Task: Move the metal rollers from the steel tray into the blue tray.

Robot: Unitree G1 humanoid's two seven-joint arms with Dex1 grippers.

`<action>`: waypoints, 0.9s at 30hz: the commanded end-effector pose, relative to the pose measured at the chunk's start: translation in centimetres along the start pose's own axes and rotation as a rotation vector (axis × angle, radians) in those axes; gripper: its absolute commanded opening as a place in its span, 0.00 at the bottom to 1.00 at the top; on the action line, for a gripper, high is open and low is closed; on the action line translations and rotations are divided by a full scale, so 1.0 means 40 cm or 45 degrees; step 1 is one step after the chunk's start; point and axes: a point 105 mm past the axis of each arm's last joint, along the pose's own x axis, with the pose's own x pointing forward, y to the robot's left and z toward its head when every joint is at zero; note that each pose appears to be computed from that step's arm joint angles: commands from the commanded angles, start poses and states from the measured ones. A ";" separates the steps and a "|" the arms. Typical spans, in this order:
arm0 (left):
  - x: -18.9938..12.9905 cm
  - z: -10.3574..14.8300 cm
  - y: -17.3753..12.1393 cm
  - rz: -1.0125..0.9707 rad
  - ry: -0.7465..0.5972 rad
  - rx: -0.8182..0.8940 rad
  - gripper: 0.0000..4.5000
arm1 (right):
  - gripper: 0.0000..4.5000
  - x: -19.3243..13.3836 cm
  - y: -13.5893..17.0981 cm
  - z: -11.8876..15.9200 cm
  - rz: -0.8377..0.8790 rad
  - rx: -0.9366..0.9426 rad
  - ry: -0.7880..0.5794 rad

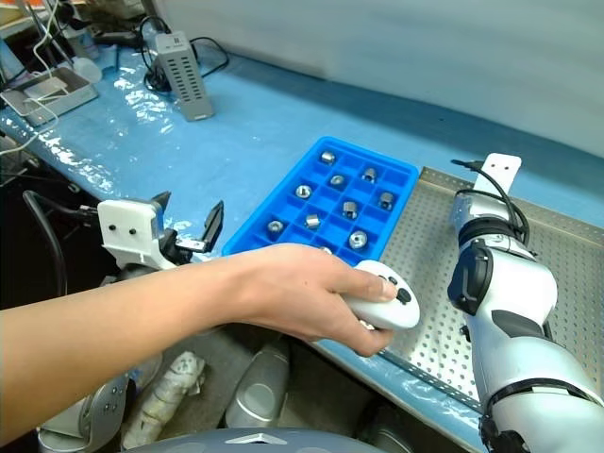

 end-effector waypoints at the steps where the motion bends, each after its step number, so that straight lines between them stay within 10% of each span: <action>1: 0.000 0.026 -0.003 -0.015 -0.058 0.021 1.00 | 0.50 0.010 -0.046 0.029 -0.069 -0.015 -0.049; 17: 0.023 0.031 -0.007 -0.062 -0.074 0.034 1.00 | 0.50 -0.005 0.017 0.008 0.061 0.169 0.035; 27: 0.021 0.025 -0.009 -0.058 -0.068 0.026 1.00 | 0.99 -0.007 0.014 0.003 0.014 0.172 0.047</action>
